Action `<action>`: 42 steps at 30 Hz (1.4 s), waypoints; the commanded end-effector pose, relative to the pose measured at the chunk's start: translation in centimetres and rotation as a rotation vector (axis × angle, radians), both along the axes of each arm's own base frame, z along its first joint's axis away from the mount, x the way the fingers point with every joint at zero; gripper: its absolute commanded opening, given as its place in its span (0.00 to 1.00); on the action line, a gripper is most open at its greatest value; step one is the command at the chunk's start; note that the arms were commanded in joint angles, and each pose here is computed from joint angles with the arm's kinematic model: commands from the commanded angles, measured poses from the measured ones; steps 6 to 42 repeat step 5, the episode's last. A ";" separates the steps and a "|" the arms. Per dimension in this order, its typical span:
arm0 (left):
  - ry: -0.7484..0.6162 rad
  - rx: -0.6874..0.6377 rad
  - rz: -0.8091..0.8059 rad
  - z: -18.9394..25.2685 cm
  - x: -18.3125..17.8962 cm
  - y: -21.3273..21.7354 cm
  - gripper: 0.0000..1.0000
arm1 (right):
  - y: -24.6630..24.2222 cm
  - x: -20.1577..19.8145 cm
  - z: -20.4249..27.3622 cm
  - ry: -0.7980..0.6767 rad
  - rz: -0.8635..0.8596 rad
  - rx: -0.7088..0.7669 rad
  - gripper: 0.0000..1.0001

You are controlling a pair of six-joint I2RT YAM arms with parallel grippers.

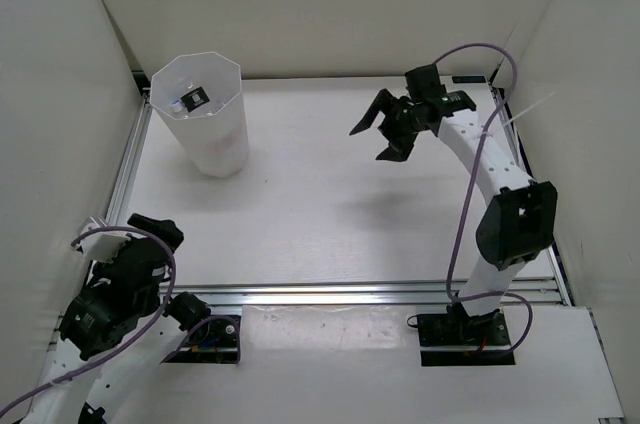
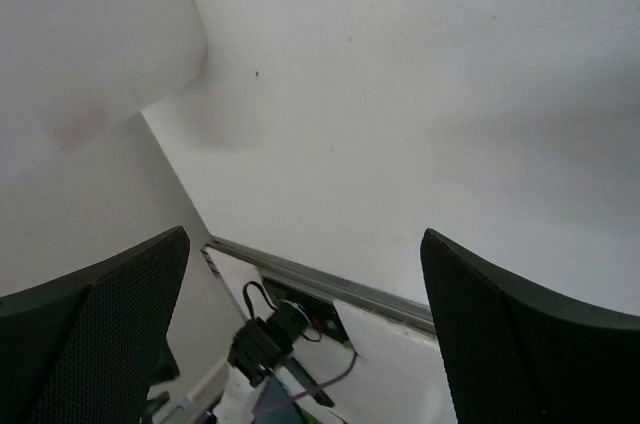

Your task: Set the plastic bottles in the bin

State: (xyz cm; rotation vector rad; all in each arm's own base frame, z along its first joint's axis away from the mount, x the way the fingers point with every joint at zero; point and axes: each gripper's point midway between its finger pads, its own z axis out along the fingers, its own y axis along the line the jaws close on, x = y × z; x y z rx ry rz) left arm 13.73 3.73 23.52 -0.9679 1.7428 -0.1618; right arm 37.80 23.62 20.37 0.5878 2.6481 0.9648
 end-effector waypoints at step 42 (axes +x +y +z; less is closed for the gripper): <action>-0.005 0.157 0.167 -0.9 1.4 2.4 1.00 | -1.9 -1.8 8.9 -0.285 0.090 -0.055 1.00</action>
